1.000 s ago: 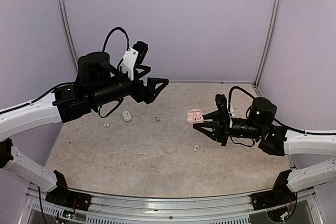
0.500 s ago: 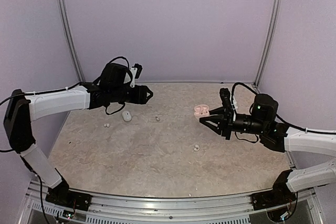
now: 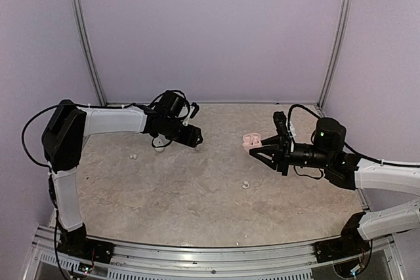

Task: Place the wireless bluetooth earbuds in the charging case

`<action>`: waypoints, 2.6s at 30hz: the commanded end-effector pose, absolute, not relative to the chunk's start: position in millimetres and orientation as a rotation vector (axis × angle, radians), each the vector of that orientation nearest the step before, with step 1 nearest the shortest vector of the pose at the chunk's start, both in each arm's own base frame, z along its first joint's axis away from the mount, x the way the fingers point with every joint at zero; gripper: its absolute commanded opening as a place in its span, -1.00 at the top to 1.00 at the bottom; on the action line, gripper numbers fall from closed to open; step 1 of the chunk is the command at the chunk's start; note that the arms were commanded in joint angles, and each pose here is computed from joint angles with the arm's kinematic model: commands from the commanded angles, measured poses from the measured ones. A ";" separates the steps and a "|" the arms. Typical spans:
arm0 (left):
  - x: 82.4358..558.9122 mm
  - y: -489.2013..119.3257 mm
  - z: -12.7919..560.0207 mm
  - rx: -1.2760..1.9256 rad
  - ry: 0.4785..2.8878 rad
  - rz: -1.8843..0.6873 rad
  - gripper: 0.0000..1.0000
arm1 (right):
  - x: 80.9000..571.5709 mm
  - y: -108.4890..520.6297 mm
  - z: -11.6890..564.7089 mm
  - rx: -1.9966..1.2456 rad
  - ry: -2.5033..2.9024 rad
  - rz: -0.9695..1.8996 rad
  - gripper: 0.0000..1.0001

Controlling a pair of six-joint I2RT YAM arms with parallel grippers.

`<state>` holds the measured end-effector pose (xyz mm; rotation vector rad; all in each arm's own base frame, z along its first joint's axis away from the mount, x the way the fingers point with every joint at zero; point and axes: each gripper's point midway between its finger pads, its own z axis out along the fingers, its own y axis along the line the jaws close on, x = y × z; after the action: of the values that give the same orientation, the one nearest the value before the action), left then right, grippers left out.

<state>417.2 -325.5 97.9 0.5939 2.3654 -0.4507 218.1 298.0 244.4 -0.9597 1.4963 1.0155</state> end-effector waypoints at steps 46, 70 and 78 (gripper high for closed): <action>387.0 -348.6 25.9 0.839 2.546 -0.805 -0.21 | 217.8 295.7 234.4 -0.970 1.521 1.030 1.00; 425.5 -364.2 64.1 0.850 2.474 -0.439 -0.09 | 221.0 297.3 231.3 -0.980 1.532 1.013 1.00; 432.0 -367.9 53.2 0.843 2.462 -0.288 -0.09 | 220.9 298.1 231.7 -0.981 1.530 1.021 1.00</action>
<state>420.2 -371.6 53.3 0.8679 2.4705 -0.4044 216.8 298.5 229.1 -0.9838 1.5396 1.0269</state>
